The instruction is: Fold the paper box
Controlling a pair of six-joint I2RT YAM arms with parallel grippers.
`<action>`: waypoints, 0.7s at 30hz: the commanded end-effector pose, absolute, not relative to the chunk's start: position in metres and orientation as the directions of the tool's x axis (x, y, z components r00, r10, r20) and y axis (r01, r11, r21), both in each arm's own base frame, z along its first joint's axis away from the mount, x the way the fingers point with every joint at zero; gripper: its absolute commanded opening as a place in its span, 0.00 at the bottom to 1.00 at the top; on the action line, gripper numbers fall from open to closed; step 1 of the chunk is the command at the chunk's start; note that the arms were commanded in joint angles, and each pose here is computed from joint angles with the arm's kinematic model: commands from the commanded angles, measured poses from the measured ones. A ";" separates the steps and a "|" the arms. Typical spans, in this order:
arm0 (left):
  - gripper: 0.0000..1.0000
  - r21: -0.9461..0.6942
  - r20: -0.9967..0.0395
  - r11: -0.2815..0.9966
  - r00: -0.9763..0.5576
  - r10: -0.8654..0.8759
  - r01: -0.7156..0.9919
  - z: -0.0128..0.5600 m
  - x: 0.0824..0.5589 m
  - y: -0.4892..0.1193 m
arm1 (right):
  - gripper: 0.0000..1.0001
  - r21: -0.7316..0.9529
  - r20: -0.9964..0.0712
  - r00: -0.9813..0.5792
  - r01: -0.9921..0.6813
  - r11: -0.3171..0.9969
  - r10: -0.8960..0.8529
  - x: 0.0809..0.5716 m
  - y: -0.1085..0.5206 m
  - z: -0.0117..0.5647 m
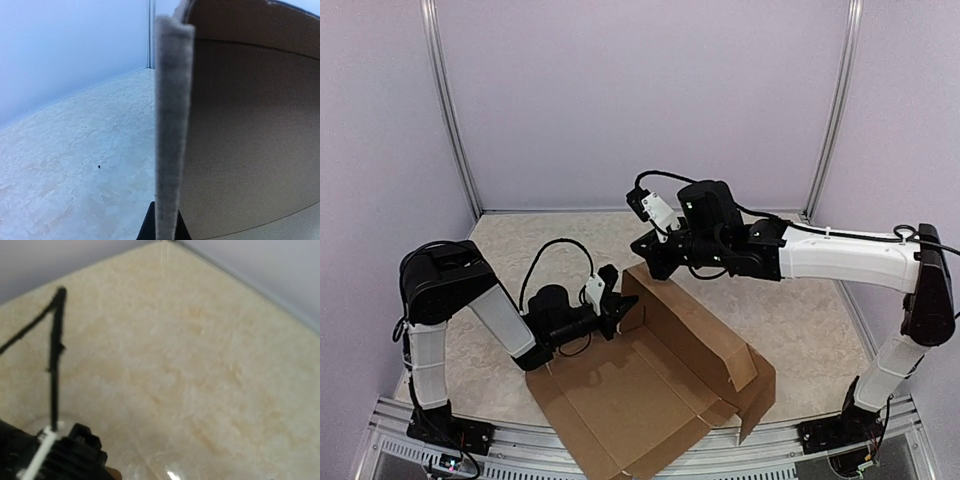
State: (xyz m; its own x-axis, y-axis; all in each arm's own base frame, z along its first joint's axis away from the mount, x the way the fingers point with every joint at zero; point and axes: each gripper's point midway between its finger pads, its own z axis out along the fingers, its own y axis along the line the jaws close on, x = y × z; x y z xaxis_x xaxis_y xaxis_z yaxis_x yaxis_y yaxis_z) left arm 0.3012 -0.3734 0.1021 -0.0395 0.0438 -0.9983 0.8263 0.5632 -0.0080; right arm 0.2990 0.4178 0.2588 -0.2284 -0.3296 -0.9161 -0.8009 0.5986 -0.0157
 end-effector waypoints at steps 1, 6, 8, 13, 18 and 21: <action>0.00 -0.019 -1.000 0.544 -0.007 -0.024 0.839 0.113 0.302 -0.376 | 0.00 0.050 -0.903 -0.297 -0.790 0.611 -0.310 0.311 0.424 0.249; 0.00 -0.017 -1.000 0.543 -0.008 -0.020 0.840 0.111 0.303 -0.377 | 0.00 0.068 -0.893 -0.312 -0.806 0.588 -0.325 0.310 0.432 0.232; 0.00 -0.017 -1.000 0.544 -0.007 -0.021 0.839 0.111 0.303 -0.377 | 0.00 0.077 -0.885 -0.325 -0.808 0.584 -0.333 0.309 0.434 0.225; 0.03 -0.022 -1.000 0.548 -0.013 -0.021 0.837 0.108 0.303 -0.375 | 0.00 0.114 -0.866 -0.365 -0.810 0.575 -0.341 0.305 0.437 0.205; 0.09 -0.029 -1.000 0.550 -0.023 -0.018 0.835 0.104 0.304 -0.373 | 0.00 0.123 -0.842 -0.401 -0.795 0.595 -0.361 0.300 0.435 0.178; 0.18 -0.035 -0.999 0.558 -0.031 -0.017 0.829 0.103 0.305 -0.370 | 0.00 0.106 -0.827 -0.410 -0.785 0.610 -0.384 0.296 0.433 0.165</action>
State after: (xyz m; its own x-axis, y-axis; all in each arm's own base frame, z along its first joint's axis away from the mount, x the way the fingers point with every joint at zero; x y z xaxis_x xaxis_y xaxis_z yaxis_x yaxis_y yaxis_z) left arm 0.3038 -0.3739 0.0938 -0.0637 0.0348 -0.9974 0.8309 0.5554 -0.0337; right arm 0.3042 0.4381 0.2091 -0.3468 -0.3208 -0.8814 -0.8052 0.5837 0.1043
